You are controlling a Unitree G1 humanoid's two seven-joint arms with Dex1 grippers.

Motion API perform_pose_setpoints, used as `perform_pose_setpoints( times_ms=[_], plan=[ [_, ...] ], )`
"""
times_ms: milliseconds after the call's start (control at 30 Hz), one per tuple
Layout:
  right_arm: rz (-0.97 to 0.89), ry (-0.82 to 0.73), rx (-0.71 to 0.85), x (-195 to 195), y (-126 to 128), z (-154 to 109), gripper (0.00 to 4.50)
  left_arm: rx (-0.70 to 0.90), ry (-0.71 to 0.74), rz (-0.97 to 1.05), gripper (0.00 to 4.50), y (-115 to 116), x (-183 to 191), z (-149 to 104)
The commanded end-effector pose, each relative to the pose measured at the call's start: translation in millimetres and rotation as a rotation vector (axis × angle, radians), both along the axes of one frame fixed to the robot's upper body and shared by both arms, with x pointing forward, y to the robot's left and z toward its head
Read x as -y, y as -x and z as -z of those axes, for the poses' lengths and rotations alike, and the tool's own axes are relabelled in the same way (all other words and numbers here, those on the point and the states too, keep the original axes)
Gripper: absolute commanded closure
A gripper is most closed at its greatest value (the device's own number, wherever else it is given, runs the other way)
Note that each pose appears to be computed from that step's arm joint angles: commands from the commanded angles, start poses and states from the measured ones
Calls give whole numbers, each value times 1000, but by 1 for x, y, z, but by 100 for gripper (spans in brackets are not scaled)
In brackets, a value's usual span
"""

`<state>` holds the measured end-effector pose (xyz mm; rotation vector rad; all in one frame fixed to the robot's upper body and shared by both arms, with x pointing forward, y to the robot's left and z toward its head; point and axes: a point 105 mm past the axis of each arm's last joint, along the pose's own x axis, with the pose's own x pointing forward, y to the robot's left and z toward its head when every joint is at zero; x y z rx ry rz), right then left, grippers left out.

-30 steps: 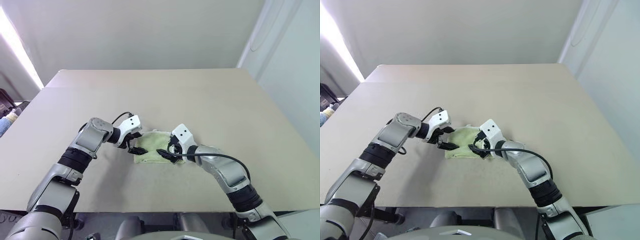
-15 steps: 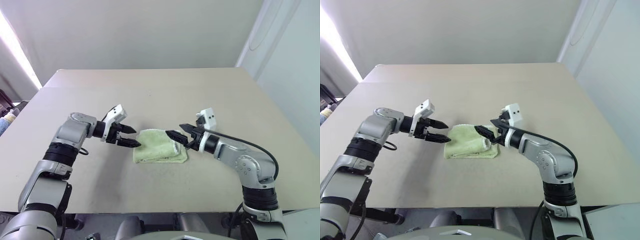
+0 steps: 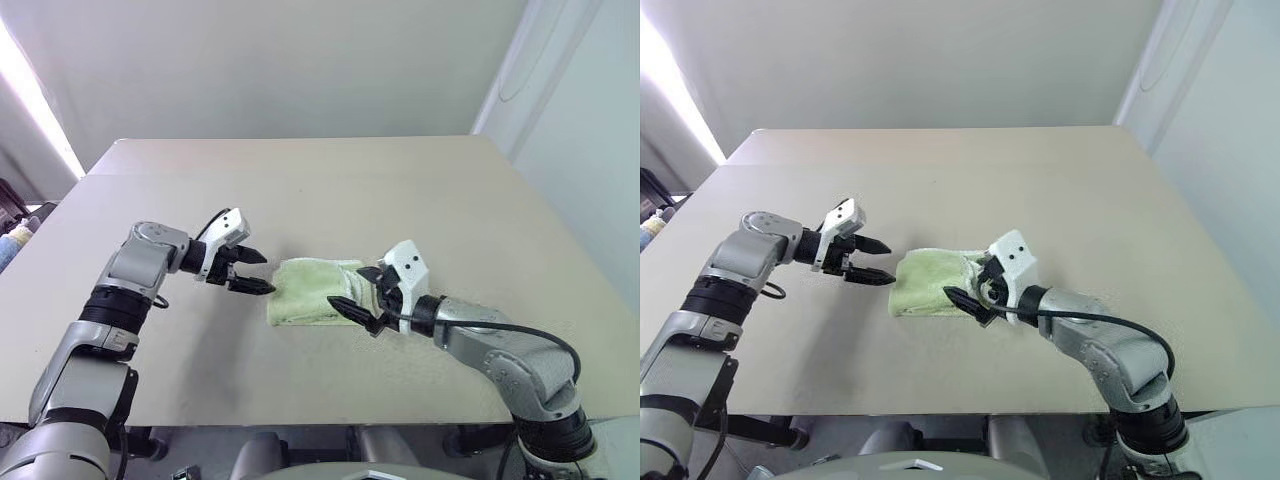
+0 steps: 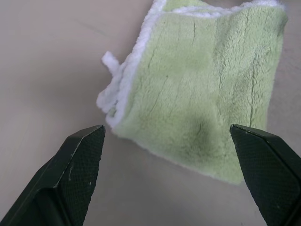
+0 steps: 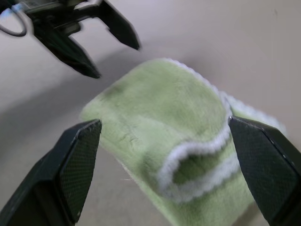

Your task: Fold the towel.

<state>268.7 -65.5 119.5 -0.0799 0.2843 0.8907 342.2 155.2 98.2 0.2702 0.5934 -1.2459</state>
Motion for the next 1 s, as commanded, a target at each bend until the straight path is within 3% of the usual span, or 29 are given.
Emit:
perform_pose_setpoints(
  times_ms=[33, 233, 400, 700, 1000],
  plan=[
    [-101, 110, 205, -7, -10, -12, 0, 46, 1, -2, 1, -7, 4, -11],
    [-334, 338, 348, -15, -4, 11, 0, 17, 4, 76, 1, 3, 11, -13],
    [-437, 418, 381, -18, 0, 23, 0, 22, 15, 153, 1, 16, 11, -21],
    [-456, 548, 432, -14, -14, 40, 0, 52, -27, 315, 1, 45, -4, -28],
    [-452, 608, 507, -21, -19, 47, 0, 60, -55, 325, 1, 48, -8, -28]
  ],
)
